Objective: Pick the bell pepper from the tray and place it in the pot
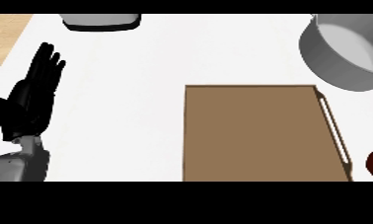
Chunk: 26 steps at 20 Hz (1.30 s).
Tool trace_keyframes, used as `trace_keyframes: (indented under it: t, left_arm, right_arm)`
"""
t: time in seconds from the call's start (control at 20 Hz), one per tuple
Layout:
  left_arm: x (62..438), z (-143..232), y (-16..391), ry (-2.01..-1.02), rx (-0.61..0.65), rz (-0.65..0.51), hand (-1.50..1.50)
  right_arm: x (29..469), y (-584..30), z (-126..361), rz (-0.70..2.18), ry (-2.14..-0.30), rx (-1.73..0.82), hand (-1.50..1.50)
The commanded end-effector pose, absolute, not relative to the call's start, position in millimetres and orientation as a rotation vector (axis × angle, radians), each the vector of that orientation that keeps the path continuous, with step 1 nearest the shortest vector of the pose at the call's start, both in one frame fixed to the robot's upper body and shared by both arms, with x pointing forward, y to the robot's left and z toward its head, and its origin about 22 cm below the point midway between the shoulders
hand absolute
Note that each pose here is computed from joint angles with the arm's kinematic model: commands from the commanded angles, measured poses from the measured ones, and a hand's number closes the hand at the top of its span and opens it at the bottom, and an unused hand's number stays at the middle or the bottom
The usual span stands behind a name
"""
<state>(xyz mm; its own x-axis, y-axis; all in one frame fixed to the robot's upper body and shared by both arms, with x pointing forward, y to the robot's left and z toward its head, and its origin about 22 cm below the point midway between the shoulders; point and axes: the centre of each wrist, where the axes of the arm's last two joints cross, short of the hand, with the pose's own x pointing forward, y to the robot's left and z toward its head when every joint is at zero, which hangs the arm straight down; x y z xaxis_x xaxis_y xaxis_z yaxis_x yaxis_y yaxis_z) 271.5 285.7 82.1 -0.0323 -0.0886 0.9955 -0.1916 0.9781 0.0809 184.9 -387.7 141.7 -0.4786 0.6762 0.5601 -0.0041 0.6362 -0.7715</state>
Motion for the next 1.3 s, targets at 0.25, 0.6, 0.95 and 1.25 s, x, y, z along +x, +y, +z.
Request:
trace_keyframes:
  t: [0.25, 0.6, 0.95, 1.25]
  left_arm:
    - [277, 91, 282, -1.635, 0.197, 0.058, 0.00]
    - [284, 76, 275, -1.635, 0.205, 0.049, 0.00]
    - [283, 95, 268, -1.617, 0.190, 0.052, 0.00]
    - [288, 91, 273, -1.651, 0.157, 0.022, 0.00]
  right_arm:
    - [217, -452, 196, 0.669, -1.886, -0.632, 1.50]
    - [281, -453, 179, 0.619, -1.827, -0.578, 1.50]
    - [307, -476, 148, 0.613, -1.847, -0.717, 1.50]
    - [316, -482, 121, 0.749, -1.739, -1.136, 1.50]
